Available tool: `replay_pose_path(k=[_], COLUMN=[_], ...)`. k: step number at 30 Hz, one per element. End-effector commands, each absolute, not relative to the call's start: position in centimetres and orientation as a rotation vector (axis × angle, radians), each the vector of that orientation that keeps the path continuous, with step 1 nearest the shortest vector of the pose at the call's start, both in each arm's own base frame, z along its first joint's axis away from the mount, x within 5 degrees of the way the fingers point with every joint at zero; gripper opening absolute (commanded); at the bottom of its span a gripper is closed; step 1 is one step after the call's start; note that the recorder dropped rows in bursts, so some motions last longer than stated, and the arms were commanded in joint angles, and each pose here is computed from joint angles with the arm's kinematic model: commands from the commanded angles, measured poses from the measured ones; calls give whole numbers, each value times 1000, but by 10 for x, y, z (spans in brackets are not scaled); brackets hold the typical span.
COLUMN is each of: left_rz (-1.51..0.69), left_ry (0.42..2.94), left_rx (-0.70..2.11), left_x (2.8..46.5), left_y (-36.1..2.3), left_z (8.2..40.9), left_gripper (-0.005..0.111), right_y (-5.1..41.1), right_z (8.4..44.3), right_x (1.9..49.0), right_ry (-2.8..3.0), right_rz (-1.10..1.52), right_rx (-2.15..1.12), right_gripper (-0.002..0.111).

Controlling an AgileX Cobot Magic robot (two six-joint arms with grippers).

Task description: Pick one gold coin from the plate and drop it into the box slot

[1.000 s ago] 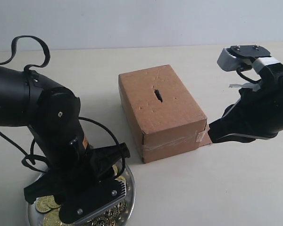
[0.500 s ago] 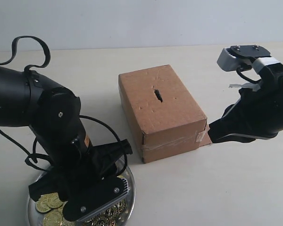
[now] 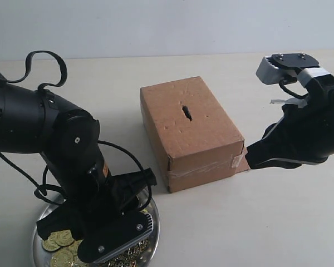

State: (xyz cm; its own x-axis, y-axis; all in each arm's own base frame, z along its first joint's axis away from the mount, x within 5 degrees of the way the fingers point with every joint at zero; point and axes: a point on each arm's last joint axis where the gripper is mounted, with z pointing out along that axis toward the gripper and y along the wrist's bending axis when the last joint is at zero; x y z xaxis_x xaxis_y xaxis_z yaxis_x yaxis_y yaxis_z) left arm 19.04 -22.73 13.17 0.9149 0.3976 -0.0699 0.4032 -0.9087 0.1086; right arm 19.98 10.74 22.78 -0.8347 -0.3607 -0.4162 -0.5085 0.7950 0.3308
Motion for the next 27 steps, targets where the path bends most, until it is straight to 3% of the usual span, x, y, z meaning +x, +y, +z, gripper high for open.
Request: replay_pose_path(k=[1, 27], left_rz=[-76, -77], left_ry=[642, 849], left_rx=[2954, 2889], left_x=[189, 189], left_y=[-228, -229], left_z=[131, 133], left_gripper=[52, 52], right_y=[108, 108], right_z=[231, 231], right_x=[200, 199], right_ry=[2632, 2638], right_rz=[626, 630], right_rx=[-671, -676], right_gripper=[0, 0])
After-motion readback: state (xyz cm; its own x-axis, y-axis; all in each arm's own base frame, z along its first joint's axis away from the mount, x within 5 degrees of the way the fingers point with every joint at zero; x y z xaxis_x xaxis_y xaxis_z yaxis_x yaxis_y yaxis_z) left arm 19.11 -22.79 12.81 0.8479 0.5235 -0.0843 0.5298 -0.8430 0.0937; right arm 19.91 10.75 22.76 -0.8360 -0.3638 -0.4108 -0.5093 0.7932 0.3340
